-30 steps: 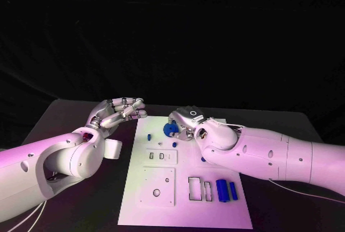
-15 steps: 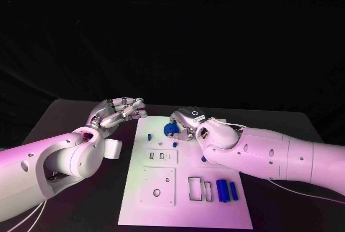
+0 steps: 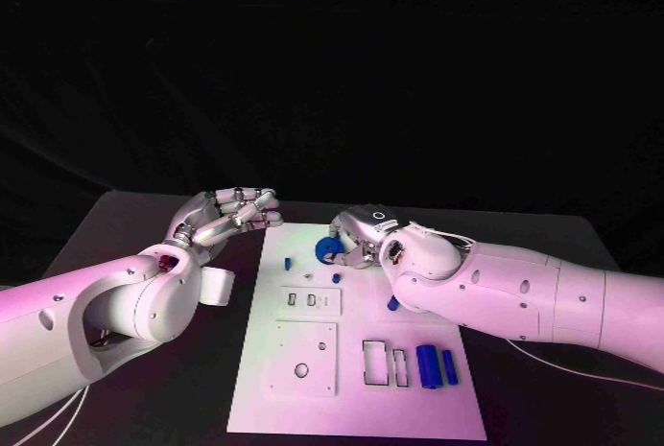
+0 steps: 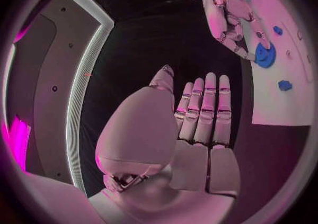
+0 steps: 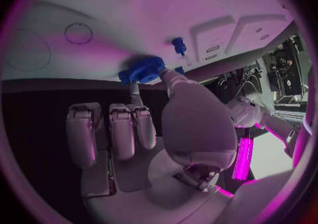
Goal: Assemble the parts on the task board
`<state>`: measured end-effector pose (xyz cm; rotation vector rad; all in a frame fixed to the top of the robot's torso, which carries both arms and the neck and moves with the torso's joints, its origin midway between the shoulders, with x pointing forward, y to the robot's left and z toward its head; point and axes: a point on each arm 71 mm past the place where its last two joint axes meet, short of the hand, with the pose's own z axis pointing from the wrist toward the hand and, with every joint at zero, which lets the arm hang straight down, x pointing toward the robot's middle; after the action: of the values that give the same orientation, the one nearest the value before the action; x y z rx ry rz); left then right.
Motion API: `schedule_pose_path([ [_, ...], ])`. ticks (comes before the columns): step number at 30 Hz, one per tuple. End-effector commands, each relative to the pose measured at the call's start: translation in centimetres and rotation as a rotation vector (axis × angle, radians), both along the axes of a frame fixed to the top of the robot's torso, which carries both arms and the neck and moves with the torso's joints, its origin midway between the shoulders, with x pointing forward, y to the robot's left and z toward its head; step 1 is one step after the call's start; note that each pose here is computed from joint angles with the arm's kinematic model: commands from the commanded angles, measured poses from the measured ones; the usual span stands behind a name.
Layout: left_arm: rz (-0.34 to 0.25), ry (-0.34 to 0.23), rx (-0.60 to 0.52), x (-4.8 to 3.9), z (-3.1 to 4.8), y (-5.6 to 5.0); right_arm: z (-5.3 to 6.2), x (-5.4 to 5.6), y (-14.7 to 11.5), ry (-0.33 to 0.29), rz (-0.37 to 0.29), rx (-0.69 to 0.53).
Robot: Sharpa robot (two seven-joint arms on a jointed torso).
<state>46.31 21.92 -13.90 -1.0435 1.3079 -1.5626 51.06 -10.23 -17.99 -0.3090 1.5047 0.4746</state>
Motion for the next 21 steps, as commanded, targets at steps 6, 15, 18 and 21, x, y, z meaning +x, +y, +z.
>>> schedule_pose_path([
  [6,-0.012,-0.006,-0.008,-0.02,0.13,0.0,-0.8,-0.6,-1.0,0.058,-0.012,-0.024],
  [15,-0.007,-0.007,-0.006,0.01,0.12,0.2,0.0,-1.3,-2.3,-0.008,-0.012,0.039],
  [18,-0.006,-0.007,-0.006,0.02,0.12,0.2,0.7,-1.7,-3.3,-0.05,-0.014,0.079],
  [21,-0.004,-0.008,-0.005,0.04,0.11,0.3,1.5,-2.0,-4.6,-0.08,-0.023,0.114],
])
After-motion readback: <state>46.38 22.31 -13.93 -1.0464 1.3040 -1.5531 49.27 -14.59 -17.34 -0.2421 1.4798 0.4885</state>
